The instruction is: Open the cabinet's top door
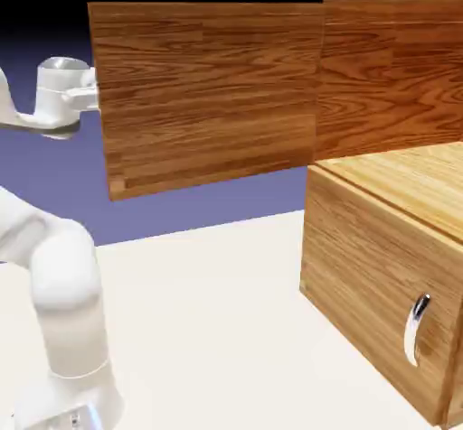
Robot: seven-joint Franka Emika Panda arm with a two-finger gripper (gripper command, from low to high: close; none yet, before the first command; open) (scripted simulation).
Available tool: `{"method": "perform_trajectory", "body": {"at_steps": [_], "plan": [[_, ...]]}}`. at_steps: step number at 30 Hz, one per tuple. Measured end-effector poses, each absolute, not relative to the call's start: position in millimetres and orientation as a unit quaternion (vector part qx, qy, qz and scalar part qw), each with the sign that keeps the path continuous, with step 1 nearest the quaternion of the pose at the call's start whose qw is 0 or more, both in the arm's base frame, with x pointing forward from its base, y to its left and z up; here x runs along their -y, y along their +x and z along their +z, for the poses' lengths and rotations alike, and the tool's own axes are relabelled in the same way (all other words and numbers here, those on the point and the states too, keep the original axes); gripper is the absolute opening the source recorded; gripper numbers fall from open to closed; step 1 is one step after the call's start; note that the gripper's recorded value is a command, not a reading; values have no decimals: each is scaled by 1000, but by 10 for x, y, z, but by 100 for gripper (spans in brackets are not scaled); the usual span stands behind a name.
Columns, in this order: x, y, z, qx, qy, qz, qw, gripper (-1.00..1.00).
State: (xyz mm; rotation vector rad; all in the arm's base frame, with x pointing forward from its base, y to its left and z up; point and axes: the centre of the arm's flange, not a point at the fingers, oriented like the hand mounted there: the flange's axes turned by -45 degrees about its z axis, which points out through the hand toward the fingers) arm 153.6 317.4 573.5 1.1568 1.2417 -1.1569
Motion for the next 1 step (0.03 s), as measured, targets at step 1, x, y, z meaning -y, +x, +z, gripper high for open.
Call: {"method": "perform_trajectory", "body": {"at_steps": [1], "plan": [[-3237, 1552, 5735, -514, 486, -486, 514, -100]]}}
